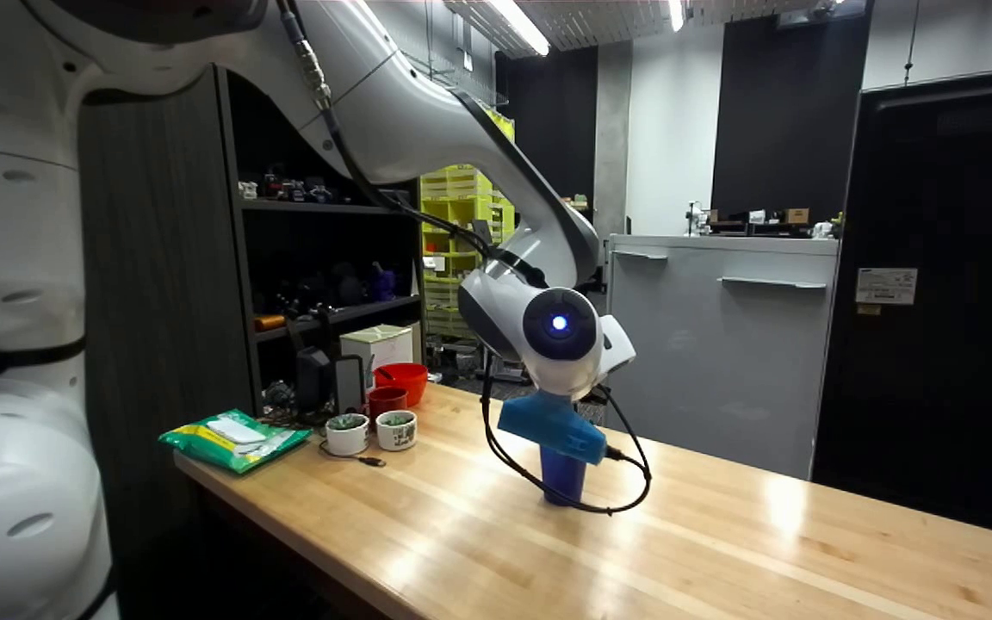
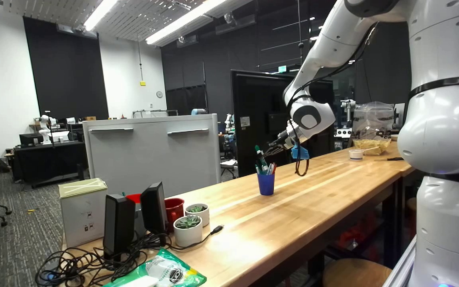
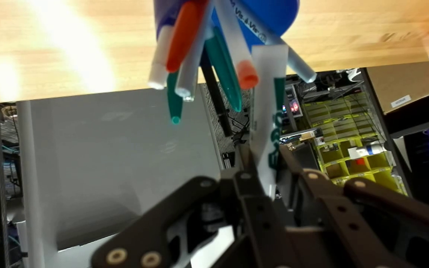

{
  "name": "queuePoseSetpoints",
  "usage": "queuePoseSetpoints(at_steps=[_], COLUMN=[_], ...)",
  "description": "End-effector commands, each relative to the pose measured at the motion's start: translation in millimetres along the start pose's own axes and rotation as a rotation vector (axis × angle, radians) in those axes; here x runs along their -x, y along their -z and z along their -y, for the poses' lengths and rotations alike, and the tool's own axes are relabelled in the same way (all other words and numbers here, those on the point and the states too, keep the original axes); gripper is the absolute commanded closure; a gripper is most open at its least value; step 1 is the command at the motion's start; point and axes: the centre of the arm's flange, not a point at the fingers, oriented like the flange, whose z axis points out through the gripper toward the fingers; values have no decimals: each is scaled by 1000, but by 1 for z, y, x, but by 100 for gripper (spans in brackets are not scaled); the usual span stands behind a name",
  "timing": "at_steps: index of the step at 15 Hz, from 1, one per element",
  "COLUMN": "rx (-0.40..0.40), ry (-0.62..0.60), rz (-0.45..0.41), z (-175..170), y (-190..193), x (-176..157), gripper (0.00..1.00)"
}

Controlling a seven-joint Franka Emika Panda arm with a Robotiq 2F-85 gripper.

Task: Move the blue cup backwards then place the green marker in the cup.

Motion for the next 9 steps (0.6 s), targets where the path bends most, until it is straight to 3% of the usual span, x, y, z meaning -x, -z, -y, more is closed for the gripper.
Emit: queuePoseSetpoints(at_steps=[1,9], rx=[-6,-51], ry=[0,36], rz=[-7,-56], z=[-2,-2], y=[-1,-6], x=[0,1], gripper=[95,95])
